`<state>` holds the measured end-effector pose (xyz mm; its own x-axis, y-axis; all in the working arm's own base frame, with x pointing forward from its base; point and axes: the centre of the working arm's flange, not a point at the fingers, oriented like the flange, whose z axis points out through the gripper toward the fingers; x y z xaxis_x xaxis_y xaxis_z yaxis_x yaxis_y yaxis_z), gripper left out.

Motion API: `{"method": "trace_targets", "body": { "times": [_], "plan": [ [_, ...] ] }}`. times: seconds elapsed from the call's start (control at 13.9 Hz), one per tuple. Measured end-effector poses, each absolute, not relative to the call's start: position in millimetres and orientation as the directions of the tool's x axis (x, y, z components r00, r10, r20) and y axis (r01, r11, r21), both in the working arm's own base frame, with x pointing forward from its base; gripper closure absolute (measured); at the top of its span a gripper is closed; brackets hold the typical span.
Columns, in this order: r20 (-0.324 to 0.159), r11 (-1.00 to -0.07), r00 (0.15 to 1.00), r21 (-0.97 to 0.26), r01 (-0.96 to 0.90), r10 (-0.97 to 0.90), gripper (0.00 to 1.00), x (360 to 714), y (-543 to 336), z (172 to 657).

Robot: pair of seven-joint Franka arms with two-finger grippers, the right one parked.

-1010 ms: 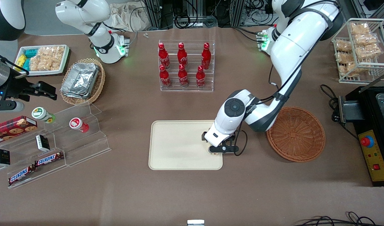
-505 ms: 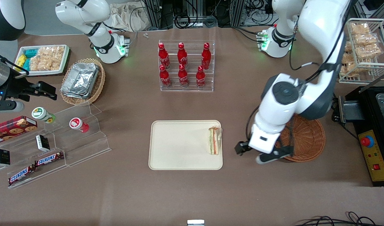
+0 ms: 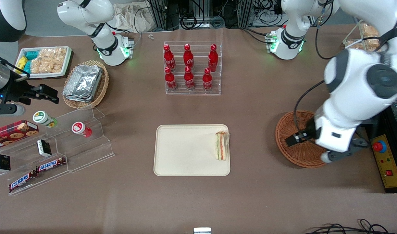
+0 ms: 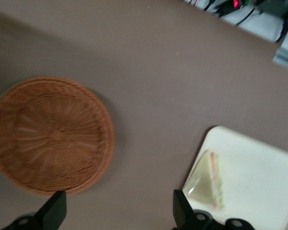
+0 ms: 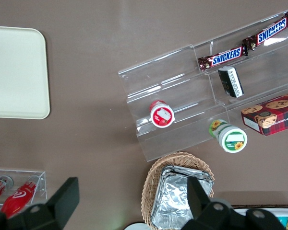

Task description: Place sandwich from basket to tray

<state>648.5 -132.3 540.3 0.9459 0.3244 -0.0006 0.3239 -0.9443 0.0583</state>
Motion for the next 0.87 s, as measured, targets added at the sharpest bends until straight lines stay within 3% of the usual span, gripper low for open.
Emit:
{"method": "trace_targets", "body": {
  "times": [0.36,0.65,0.87],
  "plan": [
    [-0.144,-0.981,0.971,0.007,0.192,0.189,0.00,596.2,-35.2,604.9],
    [-0.144,-0.984,0.975,0.028,0.176,0.170,0.00,548.2,-20.7,637.5],
    [-0.151,-0.985,0.975,0.028,0.168,0.162,0.00,541.9,-23.8,635.9]
  ]
}}
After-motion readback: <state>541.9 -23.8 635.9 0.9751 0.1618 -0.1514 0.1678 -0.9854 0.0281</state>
